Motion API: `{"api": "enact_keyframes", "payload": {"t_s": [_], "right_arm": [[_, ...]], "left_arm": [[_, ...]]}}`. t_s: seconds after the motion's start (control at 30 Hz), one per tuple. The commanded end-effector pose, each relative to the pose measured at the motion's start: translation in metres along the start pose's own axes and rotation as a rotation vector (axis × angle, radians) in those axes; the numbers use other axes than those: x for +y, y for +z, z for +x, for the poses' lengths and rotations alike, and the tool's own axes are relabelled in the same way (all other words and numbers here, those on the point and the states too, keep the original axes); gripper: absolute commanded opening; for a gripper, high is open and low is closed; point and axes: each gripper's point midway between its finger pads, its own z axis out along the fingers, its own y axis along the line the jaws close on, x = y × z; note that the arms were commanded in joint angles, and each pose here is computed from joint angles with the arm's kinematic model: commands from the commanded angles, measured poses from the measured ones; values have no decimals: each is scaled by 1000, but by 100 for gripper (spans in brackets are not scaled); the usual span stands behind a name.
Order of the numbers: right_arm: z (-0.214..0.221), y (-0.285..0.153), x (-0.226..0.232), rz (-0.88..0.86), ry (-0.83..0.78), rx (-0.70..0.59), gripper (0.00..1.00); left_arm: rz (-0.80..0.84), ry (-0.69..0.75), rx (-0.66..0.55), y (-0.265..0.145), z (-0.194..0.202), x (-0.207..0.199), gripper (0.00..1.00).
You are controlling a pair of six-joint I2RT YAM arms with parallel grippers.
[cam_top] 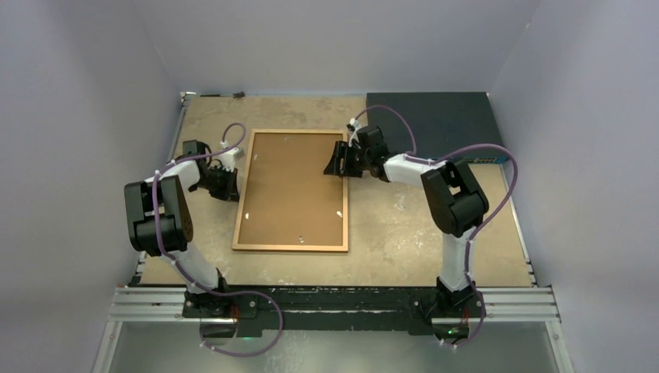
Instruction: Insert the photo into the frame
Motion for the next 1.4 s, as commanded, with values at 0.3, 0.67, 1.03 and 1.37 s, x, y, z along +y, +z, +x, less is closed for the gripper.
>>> {"api": "enact_keyframes", "payload": {"t_s": [0.3,0.67,1.03,1.37], "right_arm": [[-24,-6,132,-244,-47,-109,63],[-3,47,199,-374,-72,-99,74],[87,21,216,-454,-118,80,71],[141,18,238,-520,-91,133,69]], "left_arm": [[82,-54,119,12,38,-10,0],[108,-75,87,4,21,3,0],[249,-84,111,0,22,-4,2],[287,7,150,-7,48,-17,0]]}}
